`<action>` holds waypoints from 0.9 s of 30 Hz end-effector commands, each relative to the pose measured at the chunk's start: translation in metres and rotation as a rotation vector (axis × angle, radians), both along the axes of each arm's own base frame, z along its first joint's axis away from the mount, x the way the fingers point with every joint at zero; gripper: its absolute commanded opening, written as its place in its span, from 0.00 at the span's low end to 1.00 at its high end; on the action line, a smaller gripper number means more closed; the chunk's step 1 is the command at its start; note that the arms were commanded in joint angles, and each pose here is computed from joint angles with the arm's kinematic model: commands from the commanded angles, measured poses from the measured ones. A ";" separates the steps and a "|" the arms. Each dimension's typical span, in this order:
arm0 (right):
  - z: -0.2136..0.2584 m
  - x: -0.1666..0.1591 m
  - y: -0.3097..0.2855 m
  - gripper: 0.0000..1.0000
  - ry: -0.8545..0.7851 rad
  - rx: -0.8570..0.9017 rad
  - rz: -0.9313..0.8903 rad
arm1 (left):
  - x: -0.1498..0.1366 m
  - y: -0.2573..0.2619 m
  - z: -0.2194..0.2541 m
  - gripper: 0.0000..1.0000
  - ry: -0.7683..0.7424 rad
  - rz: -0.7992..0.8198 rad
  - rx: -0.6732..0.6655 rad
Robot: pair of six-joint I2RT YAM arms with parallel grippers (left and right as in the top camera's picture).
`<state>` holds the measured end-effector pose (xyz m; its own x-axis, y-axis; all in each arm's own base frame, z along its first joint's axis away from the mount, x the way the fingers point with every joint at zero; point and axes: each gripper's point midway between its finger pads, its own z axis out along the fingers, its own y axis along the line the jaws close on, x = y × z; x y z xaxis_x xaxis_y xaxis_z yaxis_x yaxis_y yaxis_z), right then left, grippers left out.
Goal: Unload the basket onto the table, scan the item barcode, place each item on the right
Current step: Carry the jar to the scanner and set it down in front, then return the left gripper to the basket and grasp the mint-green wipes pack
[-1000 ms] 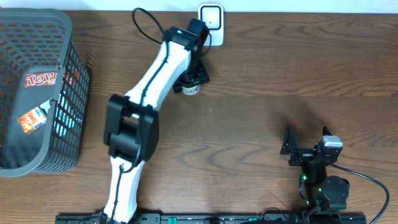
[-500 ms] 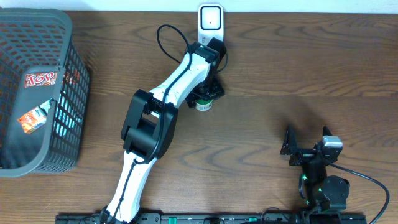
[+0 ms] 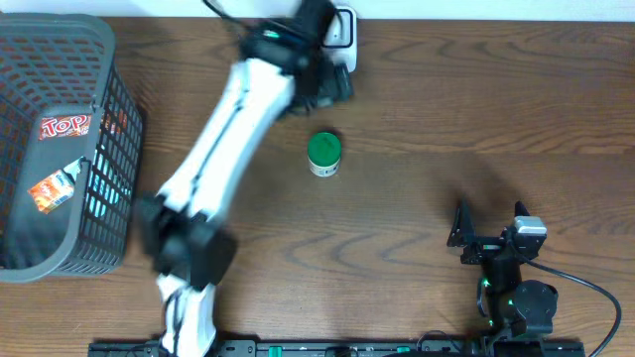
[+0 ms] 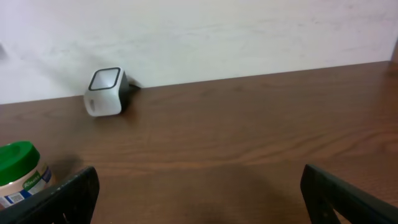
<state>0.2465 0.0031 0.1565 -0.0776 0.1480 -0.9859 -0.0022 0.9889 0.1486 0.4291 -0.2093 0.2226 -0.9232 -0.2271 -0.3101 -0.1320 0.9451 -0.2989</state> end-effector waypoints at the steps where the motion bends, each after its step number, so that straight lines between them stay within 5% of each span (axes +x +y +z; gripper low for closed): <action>1: 0.000 0.000 -0.001 0.99 0.000 0.010 -0.008 | -0.017 0.082 0.111 0.98 -0.277 0.066 0.097; 7: 0.000 0.000 -0.001 0.99 0.000 0.010 -0.008 | -0.073 0.246 0.147 0.98 -0.253 0.423 0.222; 12: 0.000 0.000 -0.001 0.99 0.000 0.010 -0.008 | -0.116 0.356 0.123 0.98 -0.100 0.704 0.272; 19: 0.000 0.000 -0.001 0.99 0.000 0.010 -0.008 | -0.126 0.416 0.043 0.98 0.107 0.786 0.270; 27: 0.000 0.000 -0.001 0.99 0.000 0.010 -0.008 | -0.112 0.421 -0.084 0.98 0.301 0.745 0.240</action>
